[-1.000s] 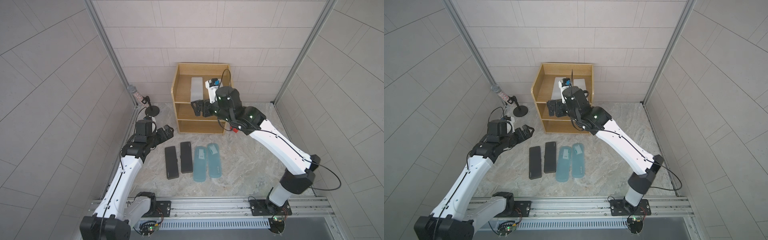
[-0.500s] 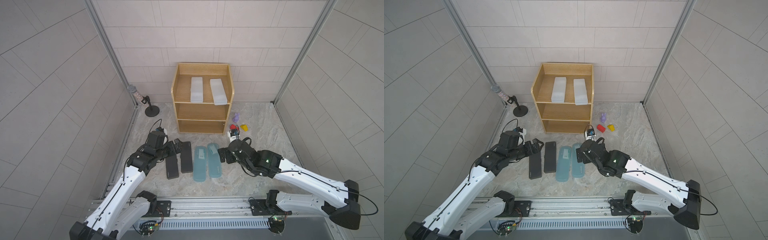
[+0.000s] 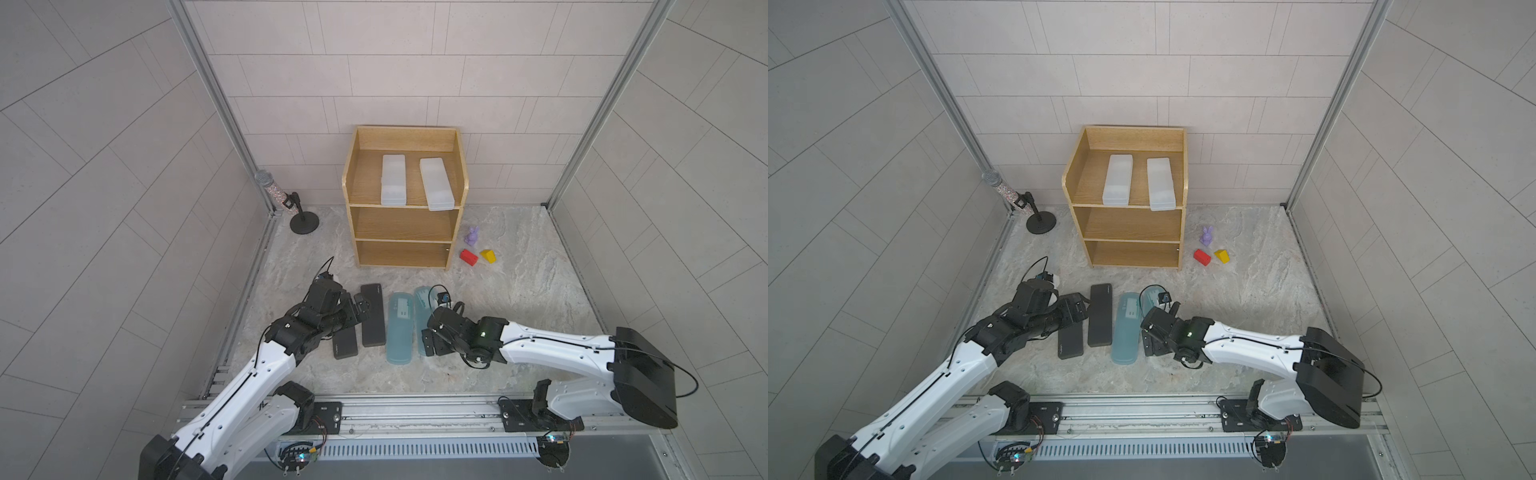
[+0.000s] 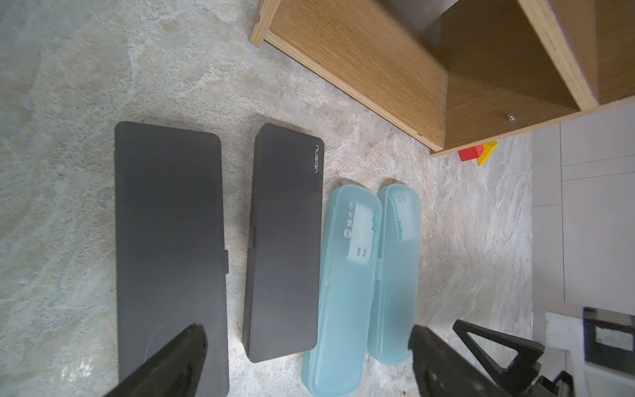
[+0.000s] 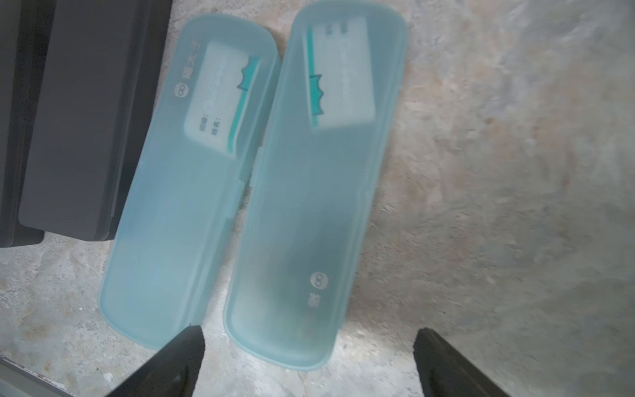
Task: Place the pencil cases on the shelf according to color
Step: Pick up the pencil case from the center of the board.
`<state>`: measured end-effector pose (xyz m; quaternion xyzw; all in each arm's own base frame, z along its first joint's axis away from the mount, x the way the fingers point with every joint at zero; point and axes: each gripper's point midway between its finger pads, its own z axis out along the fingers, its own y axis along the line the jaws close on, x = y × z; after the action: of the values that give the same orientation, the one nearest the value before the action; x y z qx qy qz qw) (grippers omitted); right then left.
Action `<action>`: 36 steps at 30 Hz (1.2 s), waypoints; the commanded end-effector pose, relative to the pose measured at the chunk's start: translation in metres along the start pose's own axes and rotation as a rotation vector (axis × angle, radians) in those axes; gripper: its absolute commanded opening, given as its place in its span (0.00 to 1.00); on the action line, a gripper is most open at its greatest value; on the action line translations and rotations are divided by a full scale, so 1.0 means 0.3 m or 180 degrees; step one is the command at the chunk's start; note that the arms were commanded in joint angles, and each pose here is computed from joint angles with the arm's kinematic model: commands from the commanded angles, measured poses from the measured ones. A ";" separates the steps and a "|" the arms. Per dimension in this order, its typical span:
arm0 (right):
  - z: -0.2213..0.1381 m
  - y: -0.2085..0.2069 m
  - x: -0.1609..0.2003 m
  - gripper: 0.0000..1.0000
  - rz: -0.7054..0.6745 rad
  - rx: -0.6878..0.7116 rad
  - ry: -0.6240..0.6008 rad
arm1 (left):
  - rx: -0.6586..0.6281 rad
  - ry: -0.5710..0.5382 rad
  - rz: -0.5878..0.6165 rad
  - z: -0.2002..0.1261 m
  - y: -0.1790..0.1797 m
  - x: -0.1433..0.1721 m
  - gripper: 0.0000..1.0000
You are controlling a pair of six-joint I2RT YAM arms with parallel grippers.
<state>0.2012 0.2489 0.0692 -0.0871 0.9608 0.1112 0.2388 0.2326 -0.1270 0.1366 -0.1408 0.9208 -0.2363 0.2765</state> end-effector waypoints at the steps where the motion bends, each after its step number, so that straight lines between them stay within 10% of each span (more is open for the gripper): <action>1: 0.030 0.059 -0.014 1.00 0.0065 -0.0122 0.0034 | -0.0027 -0.0058 -0.0003 0.016 0.003 -0.005 1.00; 36: 0.130 -0.082 0.142 0.98 -0.0167 0.0304 0.0420 | -0.0342 -0.0036 0.0316 0.041 0.035 0.039 1.00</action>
<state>0.1935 0.2305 0.0208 -0.0959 0.9733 0.0687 0.1968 0.2334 -0.1342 0.1203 -0.1168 0.9317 -0.1921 0.2854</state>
